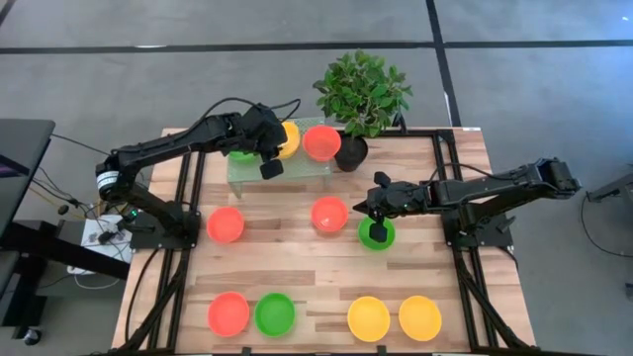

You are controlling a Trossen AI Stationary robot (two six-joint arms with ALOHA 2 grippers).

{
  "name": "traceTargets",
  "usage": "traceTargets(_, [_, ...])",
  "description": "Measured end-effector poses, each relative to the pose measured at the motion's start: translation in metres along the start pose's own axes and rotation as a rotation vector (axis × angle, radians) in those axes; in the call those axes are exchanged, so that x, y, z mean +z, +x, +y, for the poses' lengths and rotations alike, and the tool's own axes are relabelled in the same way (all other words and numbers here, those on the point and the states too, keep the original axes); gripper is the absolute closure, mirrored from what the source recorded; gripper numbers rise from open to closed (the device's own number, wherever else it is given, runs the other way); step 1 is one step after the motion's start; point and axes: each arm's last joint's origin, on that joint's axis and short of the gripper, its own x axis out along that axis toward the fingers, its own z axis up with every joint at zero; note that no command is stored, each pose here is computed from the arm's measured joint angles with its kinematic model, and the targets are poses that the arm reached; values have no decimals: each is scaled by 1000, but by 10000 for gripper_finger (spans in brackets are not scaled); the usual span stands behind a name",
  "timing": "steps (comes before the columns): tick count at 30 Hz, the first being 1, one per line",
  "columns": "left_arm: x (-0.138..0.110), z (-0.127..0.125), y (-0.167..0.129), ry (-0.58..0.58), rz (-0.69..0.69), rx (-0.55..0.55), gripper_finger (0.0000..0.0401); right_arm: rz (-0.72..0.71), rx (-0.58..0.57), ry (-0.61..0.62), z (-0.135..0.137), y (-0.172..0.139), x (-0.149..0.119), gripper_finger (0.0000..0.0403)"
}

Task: Pick & Place Mini bowls
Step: Stack the yellow bowl on top of the yellow bowl on the shelf

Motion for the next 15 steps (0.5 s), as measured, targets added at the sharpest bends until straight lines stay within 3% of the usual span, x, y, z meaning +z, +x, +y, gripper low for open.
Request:
traceTargets(7, [0, 0, 0, -60, -4, 1, 320, 0, 0, 0, 0, 0, 0, 400])
traceTargets(15, [0, 2, 0, -64, 7, 62, 381, 0, 0, 1, 0, 0, 0, 400])
